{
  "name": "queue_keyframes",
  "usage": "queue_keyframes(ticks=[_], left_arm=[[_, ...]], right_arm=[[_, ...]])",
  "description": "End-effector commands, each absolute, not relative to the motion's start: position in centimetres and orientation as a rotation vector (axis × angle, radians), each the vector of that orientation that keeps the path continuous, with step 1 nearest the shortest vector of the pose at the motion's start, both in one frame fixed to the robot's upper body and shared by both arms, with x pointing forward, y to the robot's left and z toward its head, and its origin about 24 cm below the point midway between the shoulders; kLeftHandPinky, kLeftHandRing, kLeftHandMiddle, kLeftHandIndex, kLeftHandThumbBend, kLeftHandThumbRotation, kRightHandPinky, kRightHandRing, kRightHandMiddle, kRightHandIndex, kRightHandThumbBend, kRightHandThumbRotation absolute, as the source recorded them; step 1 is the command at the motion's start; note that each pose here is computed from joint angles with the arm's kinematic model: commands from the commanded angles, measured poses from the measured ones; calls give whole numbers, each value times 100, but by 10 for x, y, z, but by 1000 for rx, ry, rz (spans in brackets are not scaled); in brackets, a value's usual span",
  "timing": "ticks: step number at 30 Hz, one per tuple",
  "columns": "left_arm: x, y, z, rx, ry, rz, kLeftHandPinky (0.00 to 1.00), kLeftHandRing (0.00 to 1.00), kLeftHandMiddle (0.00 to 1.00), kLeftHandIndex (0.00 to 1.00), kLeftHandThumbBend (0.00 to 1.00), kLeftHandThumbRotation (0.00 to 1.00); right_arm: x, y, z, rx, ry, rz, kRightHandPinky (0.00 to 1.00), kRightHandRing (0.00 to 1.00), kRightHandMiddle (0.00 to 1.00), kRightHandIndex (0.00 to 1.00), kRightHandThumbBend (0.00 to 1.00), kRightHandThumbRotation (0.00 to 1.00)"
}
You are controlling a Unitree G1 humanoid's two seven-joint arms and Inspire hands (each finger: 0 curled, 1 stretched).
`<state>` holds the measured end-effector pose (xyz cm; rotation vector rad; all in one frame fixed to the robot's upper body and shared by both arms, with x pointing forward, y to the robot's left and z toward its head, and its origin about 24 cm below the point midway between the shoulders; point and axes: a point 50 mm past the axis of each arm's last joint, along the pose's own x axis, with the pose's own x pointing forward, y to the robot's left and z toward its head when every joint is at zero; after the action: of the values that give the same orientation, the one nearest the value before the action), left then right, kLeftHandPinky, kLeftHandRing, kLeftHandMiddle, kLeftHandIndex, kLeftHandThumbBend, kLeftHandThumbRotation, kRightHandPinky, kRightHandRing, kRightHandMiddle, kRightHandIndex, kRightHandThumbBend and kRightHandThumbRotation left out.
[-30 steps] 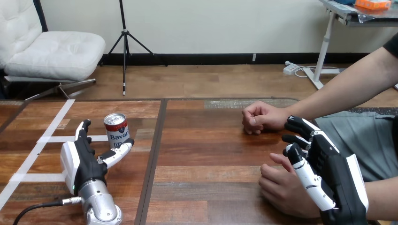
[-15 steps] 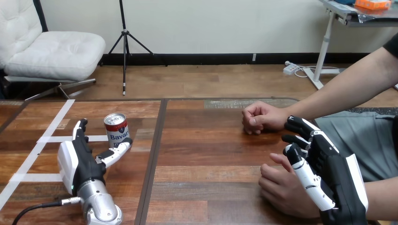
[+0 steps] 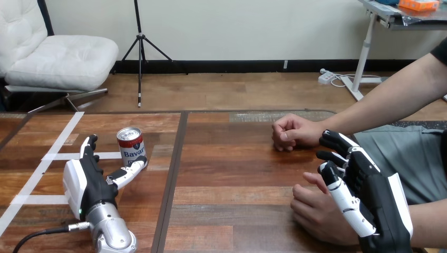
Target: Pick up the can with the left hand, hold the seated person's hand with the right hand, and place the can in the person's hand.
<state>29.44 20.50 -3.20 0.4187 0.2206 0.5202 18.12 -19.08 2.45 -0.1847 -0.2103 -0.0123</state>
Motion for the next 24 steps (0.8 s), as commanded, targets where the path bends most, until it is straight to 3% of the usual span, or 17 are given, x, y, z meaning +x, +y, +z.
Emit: queue_keyframes(ticks=[1, 24], left_arm=[[315, 205, -7, 424, 116, 507, 73, 83, 88, 86, 79, 2], [317, 203, -7, 408, 121, 473, 73, 82, 87, 86, 78, 2]], right_arm=[[190, -189, 43, -197, -307, -1, 71, 80, 84, 83, 57, 66], [185, -189, 41, -197, -304, -8, 69, 79, 84, 82, 58, 67]])
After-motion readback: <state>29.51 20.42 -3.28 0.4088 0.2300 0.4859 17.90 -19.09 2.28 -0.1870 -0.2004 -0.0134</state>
